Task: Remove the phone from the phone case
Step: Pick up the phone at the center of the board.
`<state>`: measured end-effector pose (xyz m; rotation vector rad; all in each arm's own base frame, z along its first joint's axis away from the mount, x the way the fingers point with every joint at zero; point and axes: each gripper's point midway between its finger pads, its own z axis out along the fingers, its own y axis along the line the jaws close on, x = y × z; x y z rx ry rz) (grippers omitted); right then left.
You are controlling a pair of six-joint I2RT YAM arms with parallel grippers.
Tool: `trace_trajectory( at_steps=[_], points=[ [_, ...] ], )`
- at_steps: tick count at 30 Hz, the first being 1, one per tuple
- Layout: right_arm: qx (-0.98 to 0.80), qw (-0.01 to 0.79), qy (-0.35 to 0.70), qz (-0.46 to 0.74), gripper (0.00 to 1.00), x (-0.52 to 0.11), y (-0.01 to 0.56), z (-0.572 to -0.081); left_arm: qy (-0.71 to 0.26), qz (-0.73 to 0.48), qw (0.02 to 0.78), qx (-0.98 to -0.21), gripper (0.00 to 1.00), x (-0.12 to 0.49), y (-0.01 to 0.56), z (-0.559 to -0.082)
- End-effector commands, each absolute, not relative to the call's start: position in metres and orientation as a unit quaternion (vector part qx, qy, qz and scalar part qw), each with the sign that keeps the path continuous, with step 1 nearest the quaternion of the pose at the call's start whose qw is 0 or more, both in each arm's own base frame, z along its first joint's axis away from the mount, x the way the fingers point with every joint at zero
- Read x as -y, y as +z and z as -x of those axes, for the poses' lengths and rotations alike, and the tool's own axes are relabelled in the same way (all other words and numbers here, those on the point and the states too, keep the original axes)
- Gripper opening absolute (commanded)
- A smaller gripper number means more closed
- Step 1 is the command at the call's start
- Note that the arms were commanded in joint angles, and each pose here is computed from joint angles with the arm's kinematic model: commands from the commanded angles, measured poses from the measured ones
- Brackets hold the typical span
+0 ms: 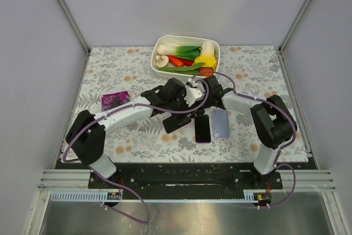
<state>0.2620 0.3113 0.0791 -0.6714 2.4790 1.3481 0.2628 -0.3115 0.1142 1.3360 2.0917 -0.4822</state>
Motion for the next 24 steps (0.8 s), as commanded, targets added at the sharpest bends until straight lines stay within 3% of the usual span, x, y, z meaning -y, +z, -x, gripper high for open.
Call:
trace_trajectory(
  at_steps=[1,3,6,7,10,24],
  points=[
    [-0.840,0.167,0.441,0.268,0.00,-0.307,0.098,-0.271,-0.236,-0.493,0.343,-0.764,0.07,0.322,0.150,-0.267],
    [-0.840,0.172,0.435,0.276,0.00,-0.304,0.101,-0.270,-0.246,-0.494,0.340,-0.761,0.22,0.319,0.152,-0.265],
    [-0.841,0.179,0.424,0.284,0.00,-0.297,0.108,-0.268,-0.263,-0.504,0.334,-0.752,0.62,0.314,0.157,-0.257],
    [-0.839,0.185,0.422,0.288,0.00,-0.295,0.112,-0.268,-0.267,-0.507,0.335,-0.748,0.71,0.312,0.159,-0.254],
    [-0.838,0.194,0.415,0.297,0.00,-0.287,0.120,-0.267,-0.280,-0.511,0.334,-0.741,0.85,0.300,0.166,-0.246],
    [-0.779,0.275,0.389,0.409,0.00,-0.261,0.199,-0.249,-0.321,-0.544,0.351,-0.691,0.96,0.248,0.206,-0.218]
  ],
)
